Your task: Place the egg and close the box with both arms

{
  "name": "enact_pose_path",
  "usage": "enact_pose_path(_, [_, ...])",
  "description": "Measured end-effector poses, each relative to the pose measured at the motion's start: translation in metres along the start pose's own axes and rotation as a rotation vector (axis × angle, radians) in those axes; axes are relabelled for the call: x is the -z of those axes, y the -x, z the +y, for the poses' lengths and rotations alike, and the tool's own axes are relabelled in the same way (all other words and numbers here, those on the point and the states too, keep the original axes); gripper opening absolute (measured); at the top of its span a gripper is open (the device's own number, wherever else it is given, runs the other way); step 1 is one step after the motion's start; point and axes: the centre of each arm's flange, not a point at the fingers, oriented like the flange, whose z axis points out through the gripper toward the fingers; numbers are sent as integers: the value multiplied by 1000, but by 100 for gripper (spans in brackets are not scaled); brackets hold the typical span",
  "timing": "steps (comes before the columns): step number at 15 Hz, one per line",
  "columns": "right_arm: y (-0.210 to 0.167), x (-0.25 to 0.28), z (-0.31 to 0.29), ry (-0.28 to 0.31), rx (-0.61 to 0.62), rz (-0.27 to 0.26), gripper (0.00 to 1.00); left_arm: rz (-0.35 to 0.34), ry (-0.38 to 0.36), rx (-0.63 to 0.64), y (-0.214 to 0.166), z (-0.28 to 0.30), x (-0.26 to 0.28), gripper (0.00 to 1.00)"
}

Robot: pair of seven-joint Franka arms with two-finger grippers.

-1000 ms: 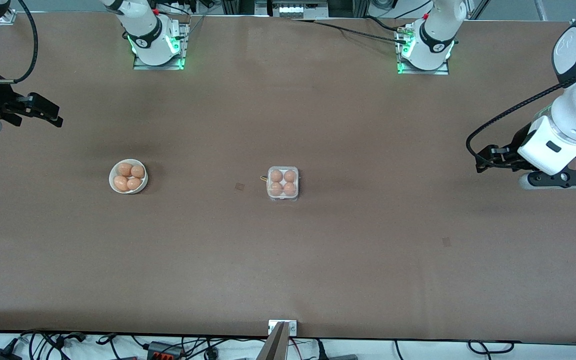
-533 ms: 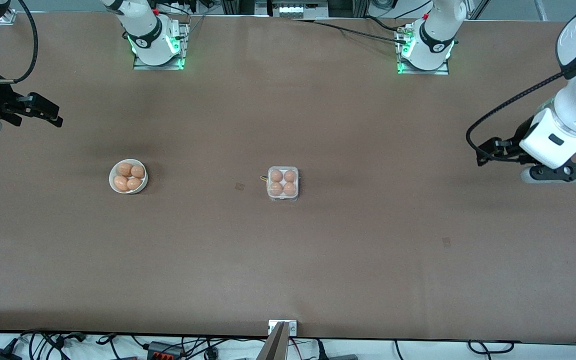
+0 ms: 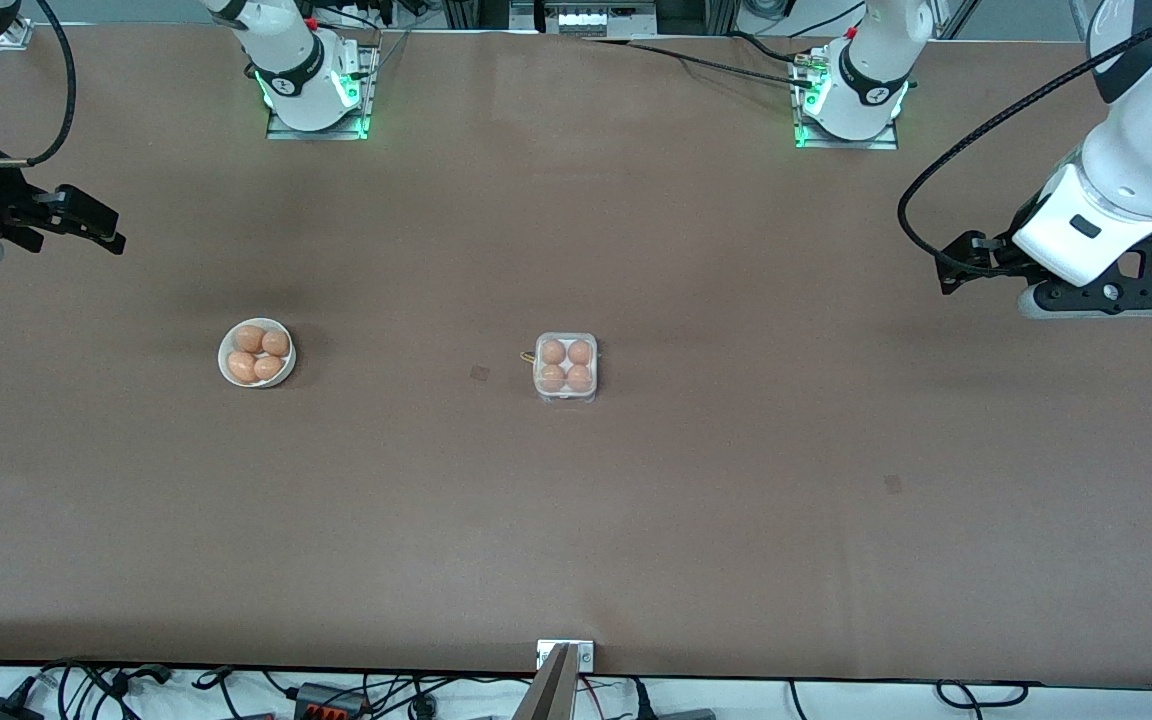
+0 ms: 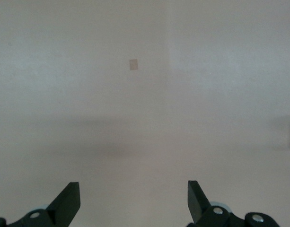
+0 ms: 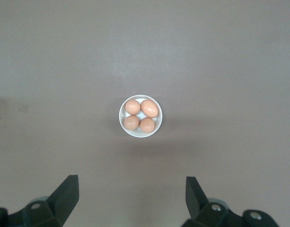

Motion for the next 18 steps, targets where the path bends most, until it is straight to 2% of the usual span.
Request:
enact_pose_path(6, [0, 1, 0, 0, 27, 2, 100, 33, -11, -5, 13, 4, 0, 100])
enact_pose_path(18, [1, 2, 0, 0, 32, 4, 100, 41, 0, -38, 17, 26, 4, 100])
